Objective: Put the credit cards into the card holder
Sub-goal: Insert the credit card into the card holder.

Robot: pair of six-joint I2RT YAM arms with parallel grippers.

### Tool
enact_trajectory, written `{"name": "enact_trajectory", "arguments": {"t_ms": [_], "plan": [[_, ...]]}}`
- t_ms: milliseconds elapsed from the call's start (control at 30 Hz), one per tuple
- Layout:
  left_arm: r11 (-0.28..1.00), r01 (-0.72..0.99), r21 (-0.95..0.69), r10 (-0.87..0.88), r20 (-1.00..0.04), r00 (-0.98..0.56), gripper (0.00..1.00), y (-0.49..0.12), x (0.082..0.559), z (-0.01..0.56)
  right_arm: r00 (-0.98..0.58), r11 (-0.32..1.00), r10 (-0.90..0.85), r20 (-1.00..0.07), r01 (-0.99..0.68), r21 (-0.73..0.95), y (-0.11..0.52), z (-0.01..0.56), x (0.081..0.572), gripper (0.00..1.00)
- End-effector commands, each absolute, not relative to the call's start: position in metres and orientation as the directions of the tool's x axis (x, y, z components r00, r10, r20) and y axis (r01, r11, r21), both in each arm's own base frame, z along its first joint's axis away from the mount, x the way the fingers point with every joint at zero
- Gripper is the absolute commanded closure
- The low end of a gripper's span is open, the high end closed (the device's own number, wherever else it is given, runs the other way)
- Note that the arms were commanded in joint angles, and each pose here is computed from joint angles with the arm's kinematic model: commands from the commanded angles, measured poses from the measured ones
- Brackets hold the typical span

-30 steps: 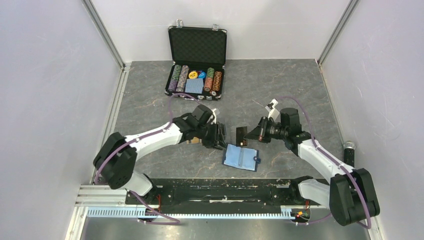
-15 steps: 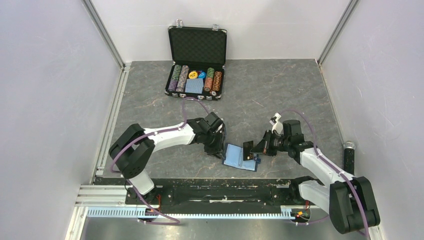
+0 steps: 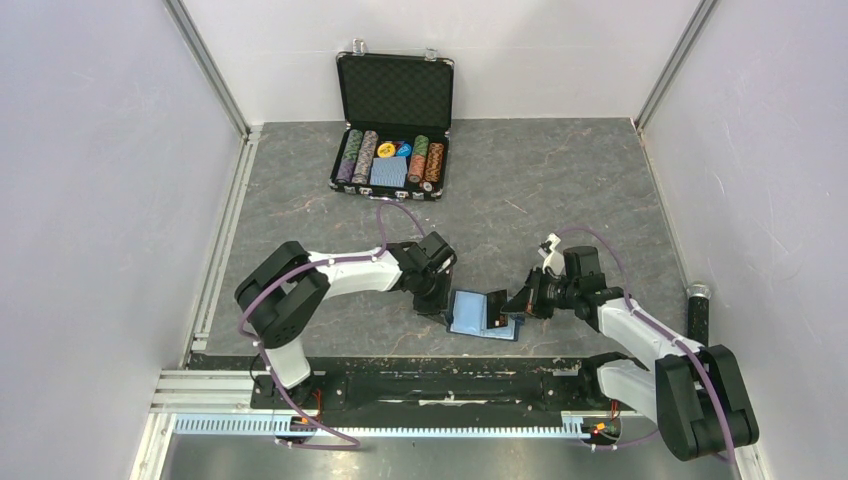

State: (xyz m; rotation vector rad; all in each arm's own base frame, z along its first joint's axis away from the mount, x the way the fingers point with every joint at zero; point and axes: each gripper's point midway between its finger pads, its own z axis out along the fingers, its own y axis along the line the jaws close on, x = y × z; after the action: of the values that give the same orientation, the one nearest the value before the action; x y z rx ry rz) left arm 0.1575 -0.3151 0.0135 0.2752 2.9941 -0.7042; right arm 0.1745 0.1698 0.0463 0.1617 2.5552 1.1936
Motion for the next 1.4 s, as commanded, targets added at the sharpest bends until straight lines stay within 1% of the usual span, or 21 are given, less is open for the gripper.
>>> {"name": "enact_trajectory", "arguments": {"t_ms": [0,200,367,633,700,867,1000,1133,1367], "plan": [[0.873,0.175,-0.455,0.144,-0.101,-0.984,0.98,-0.328,0.162,0.011,-0.933,0.635,0.23,-0.276,-0.071,0.769,0.171,0.051,0.181,1.0],[0.864,0.144,-0.482,0.122,-0.076,-0.99,0.98,-0.335,0.161,0.007,-0.939,0.633,0.228,-0.257,-0.058,0.772,0.172,0.048,0.178,1.0],[0.865,0.144,-0.48,0.124,-0.072,-0.99,0.98,-0.334,0.16,0.005,-0.948,0.647,0.225,-0.225,-0.027,0.762,0.169,0.037,0.173,1.0],[0.868,0.143,-0.475,0.127,-0.066,-0.99,0.98,-0.333,0.159,0.002,-0.955,0.671,0.214,-0.205,-0.009,0.742,0.166,0.027,0.17,1.0],[0.869,0.144,-0.473,0.127,-0.066,-0.99,0.98,-0.332,0.158,0.002,-0.954,0.684,0.212,-0.21,-0.008,0.729,0.164,0.028,0.172,1.0],[0.872,0.143,-0.469,0.129,-0.061,-0.99,0.98,-0.332,0.158,0.0,-0.942,0.714,0.207,-0.263,-0.038,0.699,0.159,0.039,0.183,1.0],[0.873,0.143,-0.466,0.13,-0.058,-0.99,0.98,-0.331,0.158,-0.002,-0.934,0.705,0.203,-0.293,-0.068,0.706,0.162,0.053,0.19,1.0],[0.873,0.144,-0.466,0.132,-0.058,-0.989,0.98,-0.331,0.157,-0.001,-0.933,0.703,0.204,-0.295,-0.07,0.707,0.162,0.056,0.191,1.0],[0.875,0.146,-0.462,0.136,-0.055,-0.989,0.98,-0.331,0.157,-0.003,-0.946,0.7,0.199,-0.257,-0.046,0.713,0.163,0.043,0.183,1.0]]}}
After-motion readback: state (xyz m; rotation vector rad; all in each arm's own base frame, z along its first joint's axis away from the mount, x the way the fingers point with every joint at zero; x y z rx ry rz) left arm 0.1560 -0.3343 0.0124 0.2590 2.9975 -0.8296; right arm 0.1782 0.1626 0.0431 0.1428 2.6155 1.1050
